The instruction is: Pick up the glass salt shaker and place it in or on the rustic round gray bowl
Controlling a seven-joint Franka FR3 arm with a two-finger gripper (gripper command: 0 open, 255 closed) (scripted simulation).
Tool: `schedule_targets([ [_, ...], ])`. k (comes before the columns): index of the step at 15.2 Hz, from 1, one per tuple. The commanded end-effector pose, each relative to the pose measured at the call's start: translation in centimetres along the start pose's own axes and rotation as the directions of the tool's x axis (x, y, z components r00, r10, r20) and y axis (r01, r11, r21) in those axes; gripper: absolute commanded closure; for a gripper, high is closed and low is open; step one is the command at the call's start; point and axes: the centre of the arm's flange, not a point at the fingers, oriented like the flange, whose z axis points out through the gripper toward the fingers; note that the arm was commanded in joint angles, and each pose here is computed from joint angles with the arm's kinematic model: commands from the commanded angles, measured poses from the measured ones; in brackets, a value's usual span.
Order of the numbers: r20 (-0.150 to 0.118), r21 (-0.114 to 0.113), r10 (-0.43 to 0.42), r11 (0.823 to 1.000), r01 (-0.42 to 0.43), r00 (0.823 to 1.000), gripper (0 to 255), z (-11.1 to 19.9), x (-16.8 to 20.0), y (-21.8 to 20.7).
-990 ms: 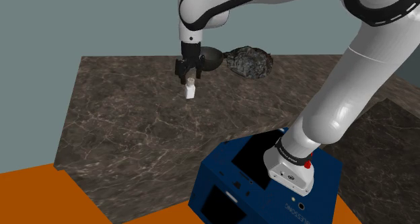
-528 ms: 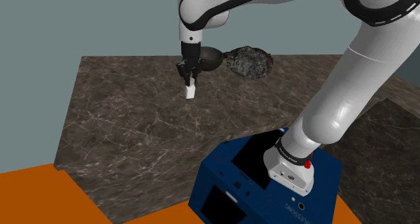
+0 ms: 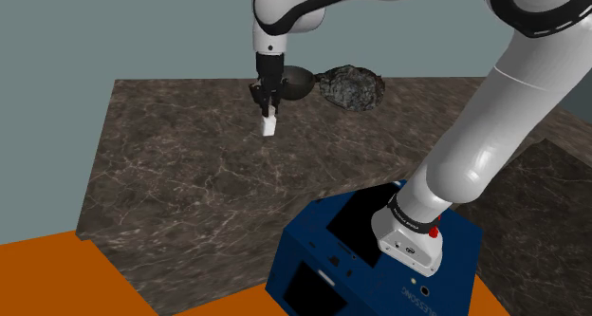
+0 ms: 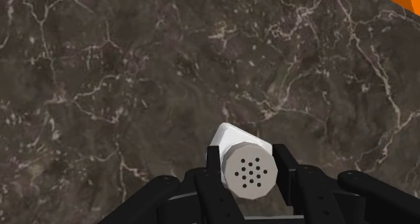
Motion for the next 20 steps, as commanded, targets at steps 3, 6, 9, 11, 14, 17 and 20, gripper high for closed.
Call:
schedule_targets([
  [3, 0.0, 0.0, 0.0, 1.0, 0.0, 1.0, 255, -2.0, -0.4, -0.2],
  [6, 0.0, 0.0, 0.0, 1.0, 0.0, 1.0, 255, -3.5, -0.8, -0.4],
  [9, 0.0, 0.0, 0.0, 1.0, 0.0, 1.0, 255, -5.0, -1.2, -0.5],
  [11, 0.0, 0.0, 0.0, 1.0, 0.0, 1.0, 255, -6.1, -1.5, -0.6],
  [14, 0.0, 0.0, 0.0, 1.0, 0.0, 1.0, 255, -7.6, -1.9, -0.8],
  [17, 0.0, 0.0, 0.0, 1.0, 0.0, 1.0, 255, -9.1, -2.2, -0.9],
  [20, 0.0, 0.0, 0.0, 1.0, 0.0, 1.0, 255, -10.6, -2.6, -1.1],
])
